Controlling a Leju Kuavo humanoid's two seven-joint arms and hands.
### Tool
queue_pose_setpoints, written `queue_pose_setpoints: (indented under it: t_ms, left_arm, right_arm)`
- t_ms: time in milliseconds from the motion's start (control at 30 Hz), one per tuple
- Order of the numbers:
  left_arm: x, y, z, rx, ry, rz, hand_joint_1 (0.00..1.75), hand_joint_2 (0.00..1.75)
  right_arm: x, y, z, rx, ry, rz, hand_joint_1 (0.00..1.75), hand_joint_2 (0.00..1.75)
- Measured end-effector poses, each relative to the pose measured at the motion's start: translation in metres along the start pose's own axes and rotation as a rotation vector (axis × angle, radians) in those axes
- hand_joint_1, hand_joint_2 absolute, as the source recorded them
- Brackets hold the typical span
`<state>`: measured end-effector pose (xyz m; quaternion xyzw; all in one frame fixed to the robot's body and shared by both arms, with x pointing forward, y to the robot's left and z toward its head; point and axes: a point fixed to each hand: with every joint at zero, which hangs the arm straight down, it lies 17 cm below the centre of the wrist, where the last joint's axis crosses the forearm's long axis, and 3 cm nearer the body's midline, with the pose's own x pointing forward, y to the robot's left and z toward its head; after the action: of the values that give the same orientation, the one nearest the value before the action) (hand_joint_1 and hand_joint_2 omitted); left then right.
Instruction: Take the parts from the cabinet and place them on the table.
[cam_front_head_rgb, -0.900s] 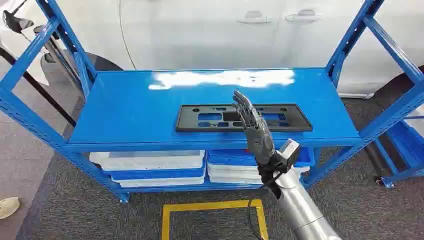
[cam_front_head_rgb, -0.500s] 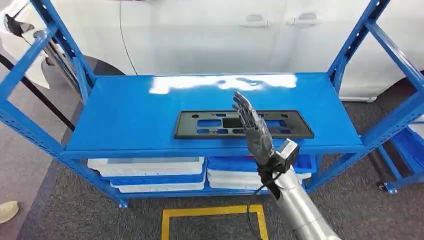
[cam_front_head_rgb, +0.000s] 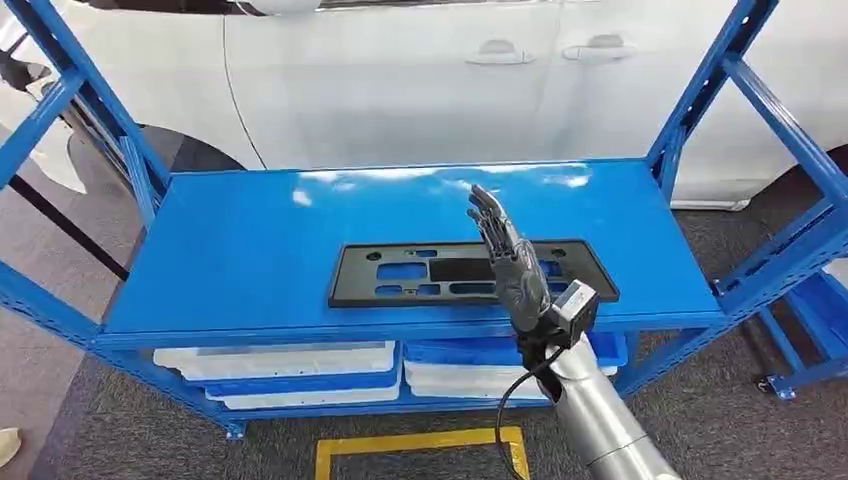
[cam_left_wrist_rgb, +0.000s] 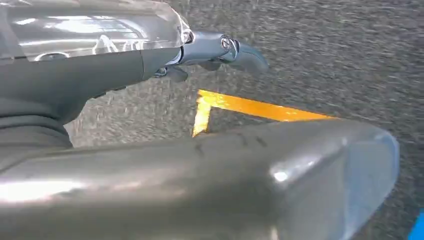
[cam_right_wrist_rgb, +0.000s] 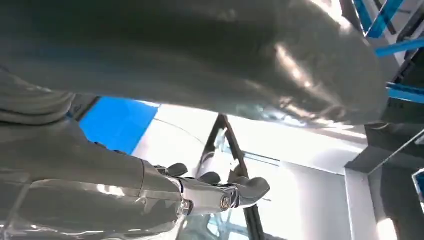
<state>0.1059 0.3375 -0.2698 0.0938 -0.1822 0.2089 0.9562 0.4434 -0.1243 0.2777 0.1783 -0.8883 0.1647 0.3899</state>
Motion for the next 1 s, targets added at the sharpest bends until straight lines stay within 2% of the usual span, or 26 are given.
queue_pose_setpoints:
  t_ms: [233,267,367,400,567,633,733,867,933,1000]
  left_arm:
    - [0.002,-0.001,0.0,-0.008,-0.011,0.001,0.0,0.0]
    - [0.002,-0.001,0.0,-0.009,-0.013,-0.001,0.0,0.0]
    - [0.0,-0.002,0.001,-0.009,-0.017,-0.007,0.0,0.0]
    - [-0.001,-0.003,0.001,-0.01,-0.016,-0.007,0.0,0.0]
    - [-0.003,-0.001,0.002,-0.004,-0.013,-0.012,0.0,0.0]
    - [-0.004,-0.001,0.002,-0.006,-0.013,-0.017,0.0,0.0]
    - [0.0,-0.003,0.001,-0.011,-0.02,-0.017,0.0,0.0]
    - [-0.001,-0.002,0.002,-0.012,-0.019,-0.019,0.0,0.0]
    - [0.001,-0.003,0.001,-0.015,-0.024,-0.019,0.0,0.0]
    - [0.003,-0.003,0.001,-0.015,-0.028,-0.021,0.0,0.0]
  right_arm:
    - [-0.002,0.002,0.001,0.006,0.006,0.051,0.0,0.0]
    - [-0.004,0.004,0.005,0.008,0.012,0.063,0.0,1.75]
    - [-0.005,0.004,0.012,-0.001,0.008,0.13,0.0,1.75]
    - [0.0,0.0,0.012,-0.013,-0.006,0.181,0.0,0.0]
    - [0.036,-0.021,0.029,-0.093,-0.098,0.599,0.0,0.0]
    - [0.049,-0.024,0.033,-0.103,-0.123,0.638,0.0,0.0]
    - [0.055,-0.032,0.036,-0.135,-0.123,0.59,0.0,0.0]
    - [0.067,-0.043,0.036,-0.183,-0.133,0.408,0.0,0.0]
    - [0.079,-0.043,0.033,-0.167,-0.16,0.295,0.0,0.0]
    - [0.088,-0.042,0.031,-0.141,-0.181,0.25,0.0,0.0]
